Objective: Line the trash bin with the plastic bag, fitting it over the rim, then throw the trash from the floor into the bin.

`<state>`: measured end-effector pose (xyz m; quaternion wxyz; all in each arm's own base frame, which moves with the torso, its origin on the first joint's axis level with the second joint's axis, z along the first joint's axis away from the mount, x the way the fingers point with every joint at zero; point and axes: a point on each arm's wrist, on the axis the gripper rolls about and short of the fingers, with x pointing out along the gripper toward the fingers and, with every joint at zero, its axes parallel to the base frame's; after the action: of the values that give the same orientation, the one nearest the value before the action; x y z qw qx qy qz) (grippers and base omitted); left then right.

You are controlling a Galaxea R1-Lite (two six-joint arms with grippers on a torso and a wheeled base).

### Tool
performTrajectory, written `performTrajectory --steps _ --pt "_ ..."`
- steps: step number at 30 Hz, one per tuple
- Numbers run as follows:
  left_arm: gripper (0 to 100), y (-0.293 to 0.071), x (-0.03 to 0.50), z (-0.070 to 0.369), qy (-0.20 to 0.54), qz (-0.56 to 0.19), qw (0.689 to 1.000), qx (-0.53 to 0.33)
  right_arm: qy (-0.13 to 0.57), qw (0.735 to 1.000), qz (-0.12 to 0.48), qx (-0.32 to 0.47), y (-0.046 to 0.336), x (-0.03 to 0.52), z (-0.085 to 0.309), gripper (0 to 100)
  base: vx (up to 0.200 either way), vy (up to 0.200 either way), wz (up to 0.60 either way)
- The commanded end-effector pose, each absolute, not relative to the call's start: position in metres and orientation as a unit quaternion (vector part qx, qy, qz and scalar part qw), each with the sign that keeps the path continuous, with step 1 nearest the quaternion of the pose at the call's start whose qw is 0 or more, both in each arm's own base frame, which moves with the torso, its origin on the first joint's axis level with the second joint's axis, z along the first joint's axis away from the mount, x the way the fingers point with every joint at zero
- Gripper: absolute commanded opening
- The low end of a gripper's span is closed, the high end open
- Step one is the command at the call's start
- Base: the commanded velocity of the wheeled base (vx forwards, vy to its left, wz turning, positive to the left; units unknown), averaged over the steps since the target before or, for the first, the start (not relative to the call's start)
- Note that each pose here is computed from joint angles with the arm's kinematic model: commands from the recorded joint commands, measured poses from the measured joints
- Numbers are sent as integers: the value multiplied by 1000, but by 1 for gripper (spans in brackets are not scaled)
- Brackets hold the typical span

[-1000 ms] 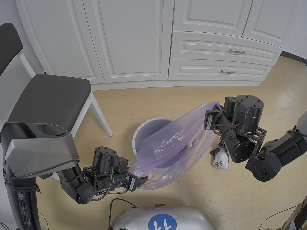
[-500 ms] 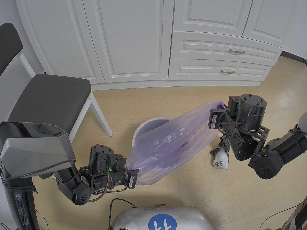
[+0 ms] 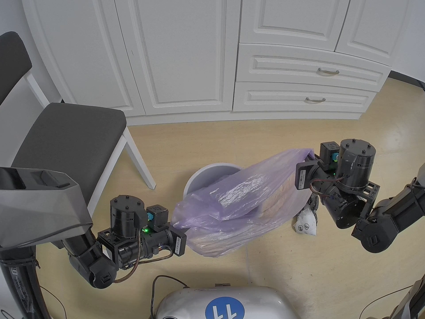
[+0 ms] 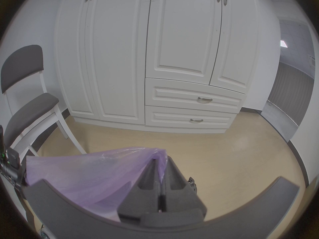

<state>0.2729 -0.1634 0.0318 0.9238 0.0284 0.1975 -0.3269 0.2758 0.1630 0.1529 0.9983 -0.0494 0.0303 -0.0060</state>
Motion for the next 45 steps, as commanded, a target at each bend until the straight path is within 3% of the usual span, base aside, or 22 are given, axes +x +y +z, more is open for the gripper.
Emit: performTrajectory --steps 1,8,20,27,32,45 --pt "0 -161 270 50 171 -326 929 23 31 998 -4 -51 158 273 155 0 0 0 0" --pt "0 -158 266 78 136 -324 936 16 34 998 10 -53 155 267 157 0 0 0 0" --pt "0 -145 253 145 178 -304 935 -49 72 995 54 -52 146 250 170 0 0 0 0" --pt "0 -144 254 146 196 -298 933 -53 94 992 65 -61 144 240 173 0 0 0 0" --pt "0 -140 248 160 203 -296 931 -58 121 986 109 -39 141 225 185 0 0 0 0" --pt "0 -139 241 174 234 -299 920 -95 141 983 111 -35 142 227 184 0 0 0 0"
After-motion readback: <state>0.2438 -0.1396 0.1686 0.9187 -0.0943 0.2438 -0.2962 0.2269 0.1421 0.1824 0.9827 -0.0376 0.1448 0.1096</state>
